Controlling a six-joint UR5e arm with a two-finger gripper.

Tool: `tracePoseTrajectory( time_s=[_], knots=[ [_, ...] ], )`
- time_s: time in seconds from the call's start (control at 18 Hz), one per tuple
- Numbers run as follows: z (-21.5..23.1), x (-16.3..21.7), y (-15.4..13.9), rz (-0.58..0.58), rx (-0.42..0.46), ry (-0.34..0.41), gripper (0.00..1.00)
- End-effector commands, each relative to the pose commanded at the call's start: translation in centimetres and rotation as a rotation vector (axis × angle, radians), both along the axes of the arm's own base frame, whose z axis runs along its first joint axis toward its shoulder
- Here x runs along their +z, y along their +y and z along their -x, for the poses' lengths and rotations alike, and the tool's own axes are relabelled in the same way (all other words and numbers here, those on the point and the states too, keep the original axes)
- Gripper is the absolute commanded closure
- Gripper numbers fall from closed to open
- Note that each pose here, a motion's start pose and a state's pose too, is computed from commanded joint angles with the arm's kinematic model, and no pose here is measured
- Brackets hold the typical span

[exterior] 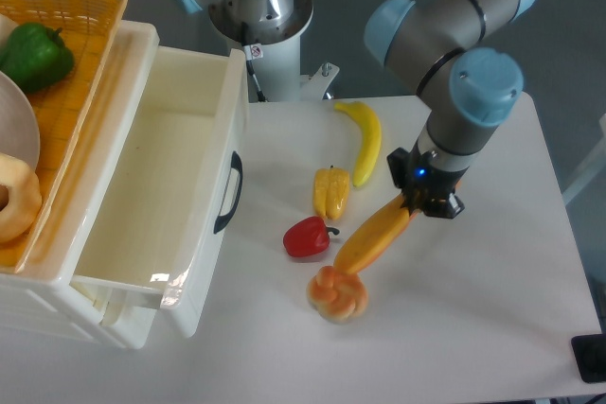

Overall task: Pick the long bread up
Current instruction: 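Lift the long bread up off the table with the gripper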

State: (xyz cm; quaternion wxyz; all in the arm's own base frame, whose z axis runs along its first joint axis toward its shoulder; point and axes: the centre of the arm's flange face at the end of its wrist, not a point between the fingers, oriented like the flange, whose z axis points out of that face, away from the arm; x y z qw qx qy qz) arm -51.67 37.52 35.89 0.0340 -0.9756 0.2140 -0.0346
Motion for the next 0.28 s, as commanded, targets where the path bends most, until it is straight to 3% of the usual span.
tracePoseTrajectory(
  time_s=[0.28],
  knots=[
    [0.51, 0.47, -0.99, -0.005, 0.019, 0.005, 1.0]
  ],
)
